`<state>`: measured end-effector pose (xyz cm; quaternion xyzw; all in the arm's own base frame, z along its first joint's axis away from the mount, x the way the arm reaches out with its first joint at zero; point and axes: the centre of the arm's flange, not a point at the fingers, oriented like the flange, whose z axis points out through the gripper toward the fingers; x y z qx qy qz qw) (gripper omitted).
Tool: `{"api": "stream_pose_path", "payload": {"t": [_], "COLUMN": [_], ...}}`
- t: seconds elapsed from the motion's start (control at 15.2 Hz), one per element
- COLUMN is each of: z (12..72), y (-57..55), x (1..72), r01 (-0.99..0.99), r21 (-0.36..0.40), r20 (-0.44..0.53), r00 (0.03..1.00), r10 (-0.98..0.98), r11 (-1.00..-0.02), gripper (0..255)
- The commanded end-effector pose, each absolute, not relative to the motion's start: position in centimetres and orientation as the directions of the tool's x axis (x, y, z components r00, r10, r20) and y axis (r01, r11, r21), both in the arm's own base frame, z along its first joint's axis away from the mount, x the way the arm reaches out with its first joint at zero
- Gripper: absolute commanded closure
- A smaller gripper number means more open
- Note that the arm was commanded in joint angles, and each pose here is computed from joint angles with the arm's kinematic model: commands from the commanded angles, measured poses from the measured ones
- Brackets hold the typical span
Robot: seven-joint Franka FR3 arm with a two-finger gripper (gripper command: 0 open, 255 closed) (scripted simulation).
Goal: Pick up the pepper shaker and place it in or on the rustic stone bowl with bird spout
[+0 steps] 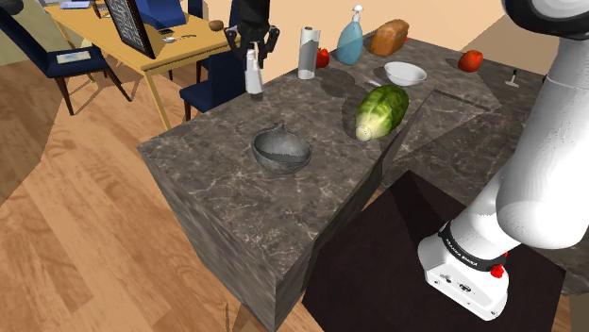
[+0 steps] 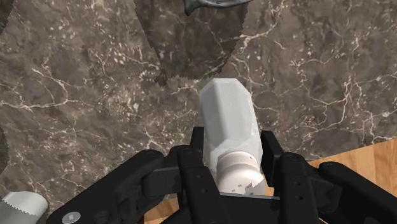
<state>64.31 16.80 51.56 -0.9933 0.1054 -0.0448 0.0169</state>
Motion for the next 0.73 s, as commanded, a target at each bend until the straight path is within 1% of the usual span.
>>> {"api": "stream_pose_path", "payload": {"t": [0.0, 0.66], "z": [52.2, 53.9], "y": [16.9, 18.9], "x": [63.1, 50.1], "r01": [-0.208, -0.208], "r21": [-0.043, -0.043], "r20": [0.085, 0.085], "r00": [0.974, 0.974], "r10": [-0.211, -0.211], "r11": [-0.977, -0.977], "gripper": [255, 255]}}
